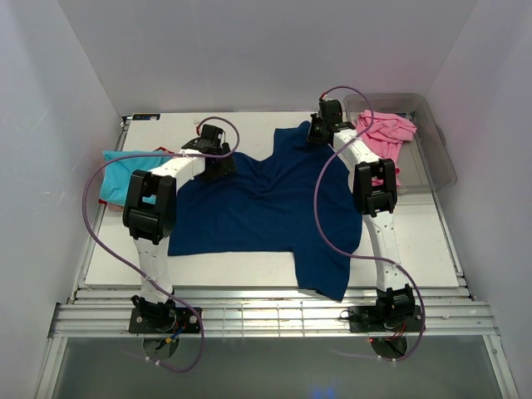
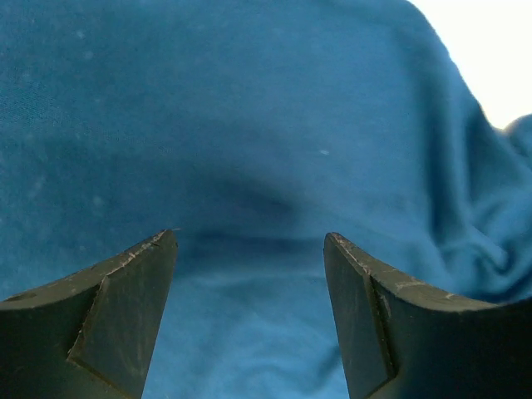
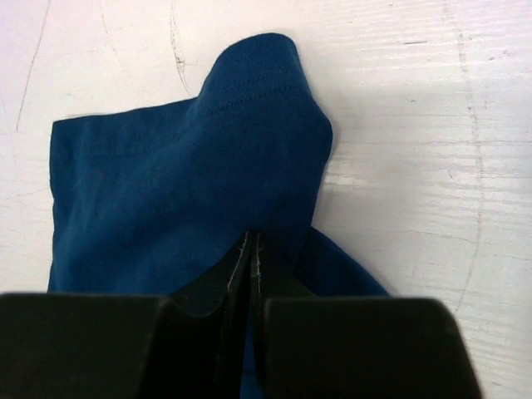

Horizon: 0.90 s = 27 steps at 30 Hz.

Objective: Fold and stack the t-shirts
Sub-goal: Flatten the tshirt out

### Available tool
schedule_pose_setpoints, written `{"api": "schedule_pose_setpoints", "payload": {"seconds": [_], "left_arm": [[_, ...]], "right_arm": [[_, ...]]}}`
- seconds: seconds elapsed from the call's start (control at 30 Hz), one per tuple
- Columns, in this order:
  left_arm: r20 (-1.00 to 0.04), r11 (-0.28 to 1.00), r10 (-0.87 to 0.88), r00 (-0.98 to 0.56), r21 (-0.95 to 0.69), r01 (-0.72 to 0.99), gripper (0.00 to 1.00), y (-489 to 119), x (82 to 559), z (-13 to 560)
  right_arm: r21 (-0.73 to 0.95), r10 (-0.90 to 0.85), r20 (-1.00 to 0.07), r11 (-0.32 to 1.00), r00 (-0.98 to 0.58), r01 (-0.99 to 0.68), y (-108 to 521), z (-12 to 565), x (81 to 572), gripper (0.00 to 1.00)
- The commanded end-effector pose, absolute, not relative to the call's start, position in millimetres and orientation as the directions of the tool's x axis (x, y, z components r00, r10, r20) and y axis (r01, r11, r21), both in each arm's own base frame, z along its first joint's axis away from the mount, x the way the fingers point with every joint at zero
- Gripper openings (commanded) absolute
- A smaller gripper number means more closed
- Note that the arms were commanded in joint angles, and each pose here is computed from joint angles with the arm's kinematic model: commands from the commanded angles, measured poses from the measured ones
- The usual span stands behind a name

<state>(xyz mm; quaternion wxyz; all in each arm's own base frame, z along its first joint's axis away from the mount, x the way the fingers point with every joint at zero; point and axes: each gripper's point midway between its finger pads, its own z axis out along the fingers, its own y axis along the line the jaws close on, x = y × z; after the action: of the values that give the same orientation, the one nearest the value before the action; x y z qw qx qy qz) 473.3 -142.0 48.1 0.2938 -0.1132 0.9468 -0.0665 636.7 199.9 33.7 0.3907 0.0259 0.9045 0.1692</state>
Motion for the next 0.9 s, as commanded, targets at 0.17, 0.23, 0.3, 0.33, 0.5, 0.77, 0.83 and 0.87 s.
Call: {"api": "schedule_pose_setpoints", "payload": {"seconds": [0.17,0.23,0.3,0.33,0.5,0.77,0.83,0.87], "left_arm": [[-0.552,0.963,-0.268,-0.789,-0.182,-0.2,0.82,-129,500,31],[-0.542,0.956,-0.294,-0.787,-0.184,-0.23,0.82,-114,506,26],[-0.525,0.949,-0.316,-0.79,-0.18,-0.26,0.82,-101,506,17],[-0.516,0.946,-0.324,-0.793,-0.175,-0.272,0.82,-95,503,14],[-0.485,0.929,-0.368,-0.793,-0.171,-0.327,0.82,-74,489,6],[-0.45,0.916,-0.395,-0.801,-0.255,-0.308,0.82,-88,473,5],[-0.449,0.916,-0.371,-0.813,-0.322,-0.24,0.82,-105,478,9],[-0.456,0.919,-0.356,-0.816,-0.328,-0.218,0.82,-109,480,10]], "right_arm": [[0.214,0.096,-0.682,0.974,-0.725,-0.072,194,28,623,0.08],[0.196,0.094,-0.676,0.979,-0.731,-0.056,189,25,623,0.08],[0.186,0.095,-0.669,0.982,-0.738,-0.042,186,21,623,0.08],[0.183,0.101,-0.667,0.983,-0.738,-0.031,185,21,623,0.08],[0.166,0.173,-0.678,0.983,-0.714,0.08,170,22,629,0.08],[0.237,0.316,-0.66,0.949,-0.682,0.21,151,19,637,0.08],[0.253,0.32,-0.664,0.947,-0.675,0.199,149,20,641,0.08],[0.254,0.307,-0.674,0.95,-0.672,0.18,149,23,644,0.09]]}}
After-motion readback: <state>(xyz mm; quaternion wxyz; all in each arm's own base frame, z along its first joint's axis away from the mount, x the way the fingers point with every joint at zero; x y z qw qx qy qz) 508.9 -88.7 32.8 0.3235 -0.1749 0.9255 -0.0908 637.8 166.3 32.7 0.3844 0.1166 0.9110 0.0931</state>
